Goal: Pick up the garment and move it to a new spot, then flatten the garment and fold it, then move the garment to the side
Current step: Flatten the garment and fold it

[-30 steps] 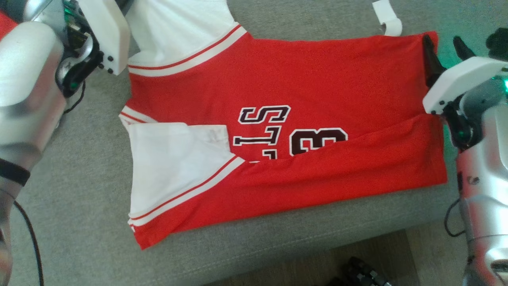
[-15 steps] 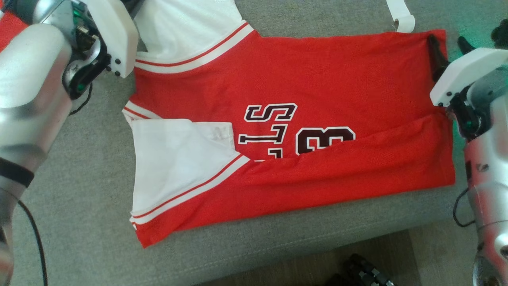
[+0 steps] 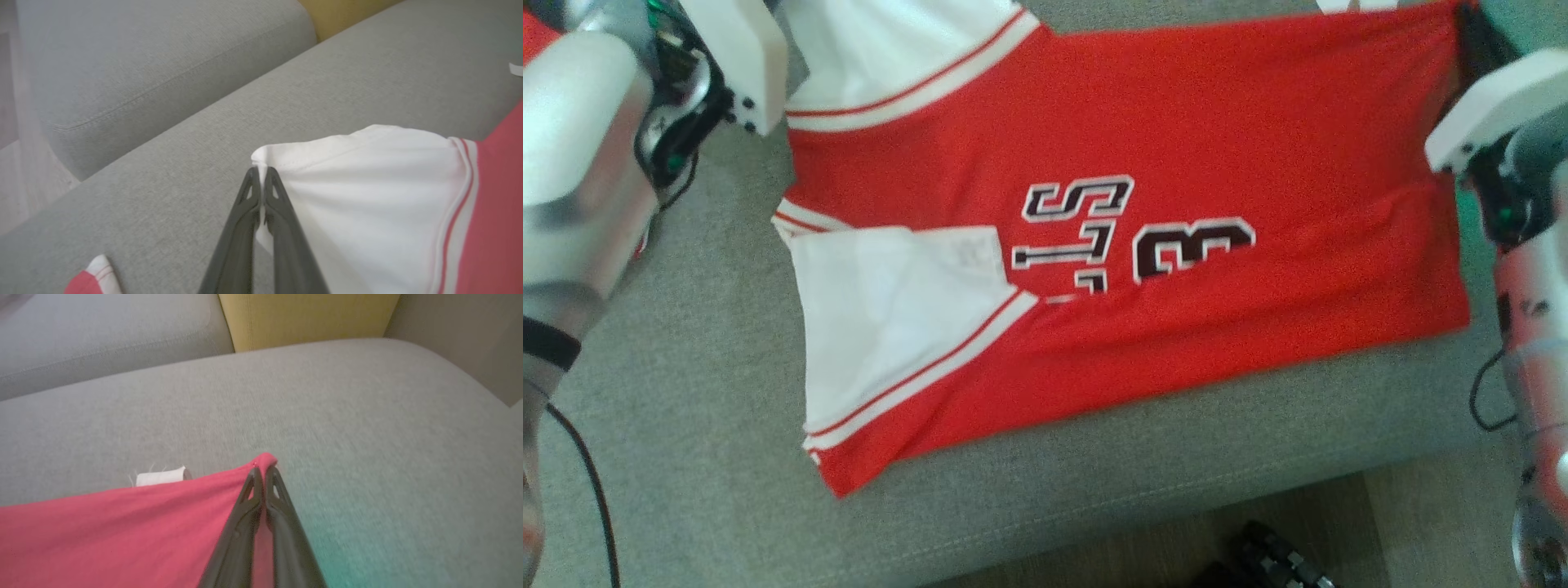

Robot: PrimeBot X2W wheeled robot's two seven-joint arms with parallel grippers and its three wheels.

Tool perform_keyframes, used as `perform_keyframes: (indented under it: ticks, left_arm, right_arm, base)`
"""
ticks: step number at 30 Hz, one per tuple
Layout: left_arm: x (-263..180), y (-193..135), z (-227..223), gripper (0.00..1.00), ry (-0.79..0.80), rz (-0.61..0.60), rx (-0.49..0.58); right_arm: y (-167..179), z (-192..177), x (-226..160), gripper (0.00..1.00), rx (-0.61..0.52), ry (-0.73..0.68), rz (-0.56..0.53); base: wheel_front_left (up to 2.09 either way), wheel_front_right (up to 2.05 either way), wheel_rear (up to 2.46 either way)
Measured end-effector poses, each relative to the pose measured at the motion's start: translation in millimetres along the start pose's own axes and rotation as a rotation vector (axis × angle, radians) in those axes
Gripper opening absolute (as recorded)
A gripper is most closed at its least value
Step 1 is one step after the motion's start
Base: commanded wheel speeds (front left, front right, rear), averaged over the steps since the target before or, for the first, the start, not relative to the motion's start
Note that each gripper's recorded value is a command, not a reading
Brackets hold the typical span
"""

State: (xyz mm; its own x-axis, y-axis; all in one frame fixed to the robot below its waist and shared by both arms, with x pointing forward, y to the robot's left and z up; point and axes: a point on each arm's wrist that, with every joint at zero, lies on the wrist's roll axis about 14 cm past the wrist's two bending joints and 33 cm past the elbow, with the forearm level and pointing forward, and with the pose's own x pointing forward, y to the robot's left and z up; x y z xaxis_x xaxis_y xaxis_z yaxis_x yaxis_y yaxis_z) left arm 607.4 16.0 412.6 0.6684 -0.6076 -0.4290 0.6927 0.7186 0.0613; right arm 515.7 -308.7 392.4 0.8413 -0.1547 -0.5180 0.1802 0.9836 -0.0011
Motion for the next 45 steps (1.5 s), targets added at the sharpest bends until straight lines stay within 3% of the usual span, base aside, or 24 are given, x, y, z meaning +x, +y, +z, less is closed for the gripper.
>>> perform_keyframes:
  ticks: [14, 22, 35, 45]
  left_arm:
    - [8, 41, 47, 0.00, -0.229, 0.154, 0.042]
    - [2, 42, 44, 0.00, -0.228, 0.153, 0.071]
    - [-50, 13, 23, 0.00, -0.138, 0.075, 0.199]
    - [-100, -37, -5, 0.00, -0.046, -0.036, 0.240]
  right_arm:
    - [19, 85, 30, 0.00, -0.027, -0.291, 0.025]
    - [30, 72, 34, 0.00, -0.028, -0.265, 0.053]
    - [14, 40, -3, 0.00, 0.002, -0.183, 0.066]
    - [2, 10, -32, 0.00, -0.013, -0.053, 0.079]
  base:
    - [0.00, 0.00, 0.00]
    - [0.00, 0.00, 0.00]
    - [0.00, 0.00, 0.00]
    - [0.00, 0.00, 0.00]
